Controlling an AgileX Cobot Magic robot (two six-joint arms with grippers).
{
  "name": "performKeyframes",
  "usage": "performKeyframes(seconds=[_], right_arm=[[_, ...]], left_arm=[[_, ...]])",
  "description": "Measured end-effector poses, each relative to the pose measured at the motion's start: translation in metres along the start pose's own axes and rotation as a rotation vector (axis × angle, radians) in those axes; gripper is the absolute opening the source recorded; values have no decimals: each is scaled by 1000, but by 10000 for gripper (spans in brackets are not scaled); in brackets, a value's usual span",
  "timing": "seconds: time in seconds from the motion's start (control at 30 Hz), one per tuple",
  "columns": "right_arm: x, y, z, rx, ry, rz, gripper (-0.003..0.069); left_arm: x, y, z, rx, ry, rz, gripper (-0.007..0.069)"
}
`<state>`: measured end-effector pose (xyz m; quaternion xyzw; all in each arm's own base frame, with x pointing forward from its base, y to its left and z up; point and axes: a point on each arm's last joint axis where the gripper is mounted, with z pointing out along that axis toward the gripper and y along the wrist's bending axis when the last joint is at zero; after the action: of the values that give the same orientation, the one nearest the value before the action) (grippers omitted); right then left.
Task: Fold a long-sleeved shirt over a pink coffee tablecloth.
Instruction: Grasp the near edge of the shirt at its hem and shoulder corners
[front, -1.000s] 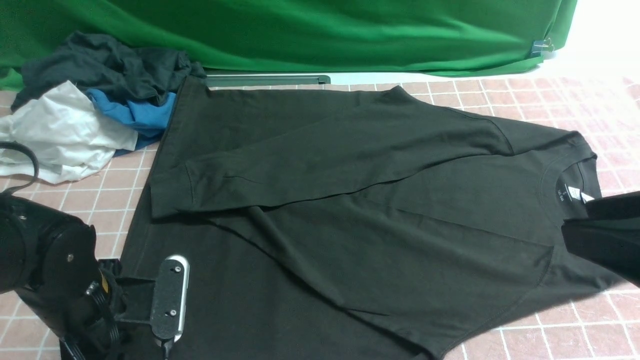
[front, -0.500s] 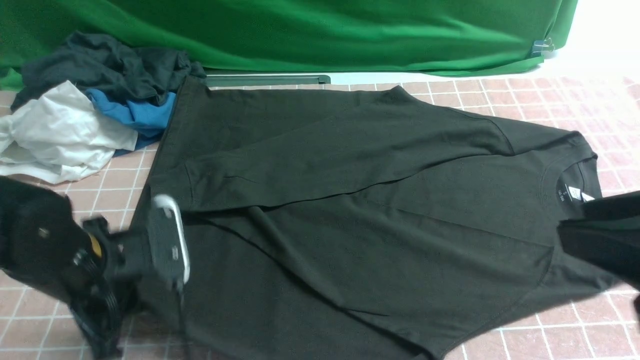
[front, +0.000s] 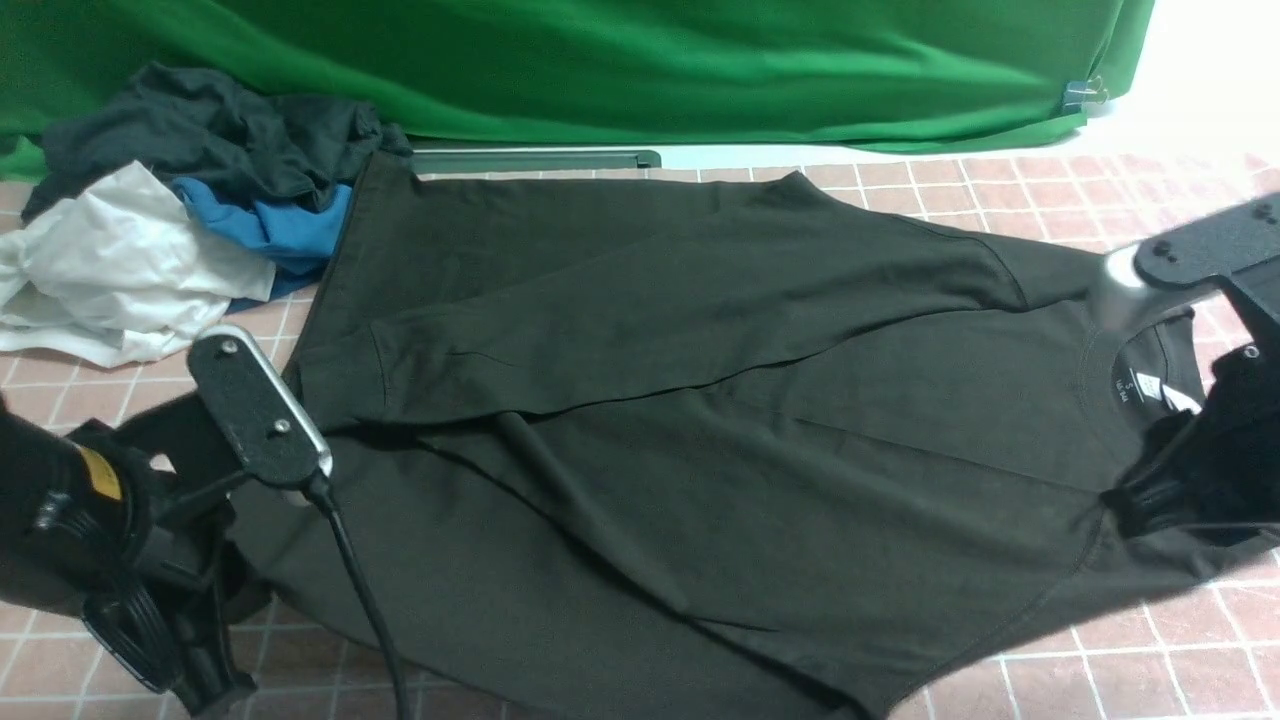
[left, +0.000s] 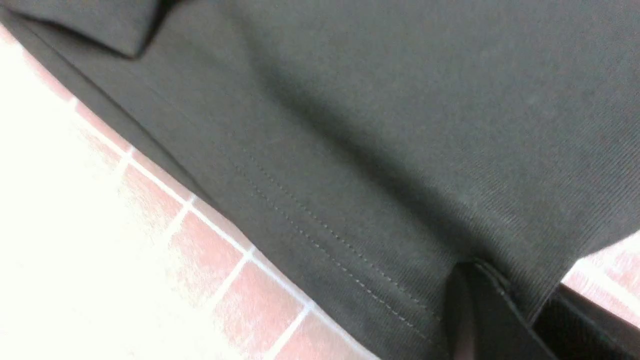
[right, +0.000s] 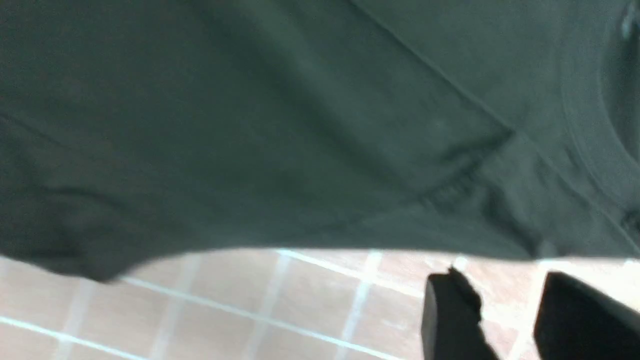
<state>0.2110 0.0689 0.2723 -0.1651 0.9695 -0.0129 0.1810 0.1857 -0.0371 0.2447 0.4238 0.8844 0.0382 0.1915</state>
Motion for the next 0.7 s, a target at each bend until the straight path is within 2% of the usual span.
performKeyframes(seconds=[0.1, 0.27, 0.43, 0.53, 0.7], right_arm=[[-4, -3, 15, -35, 48, -81, 240], [-17, 5, 49, -90, 59, -343, 253], [-19, 10, 92, -128, 114, -631, 368], [-10, 11, 99, -164, 184, -723, 413], [-3, 10, 100, -174, 216, -806, 425]], left_arm=[[-2, -1, -4, -9, -44, -19, 29], [-4, -1, -9, -27, -82, -31, 29], [-5, -2, -9, -19, -97, -46, 29], [-5, -2, -9, -18, -101, -50, 29], [-6, -2, -9, -17, -106, -54, 29]])
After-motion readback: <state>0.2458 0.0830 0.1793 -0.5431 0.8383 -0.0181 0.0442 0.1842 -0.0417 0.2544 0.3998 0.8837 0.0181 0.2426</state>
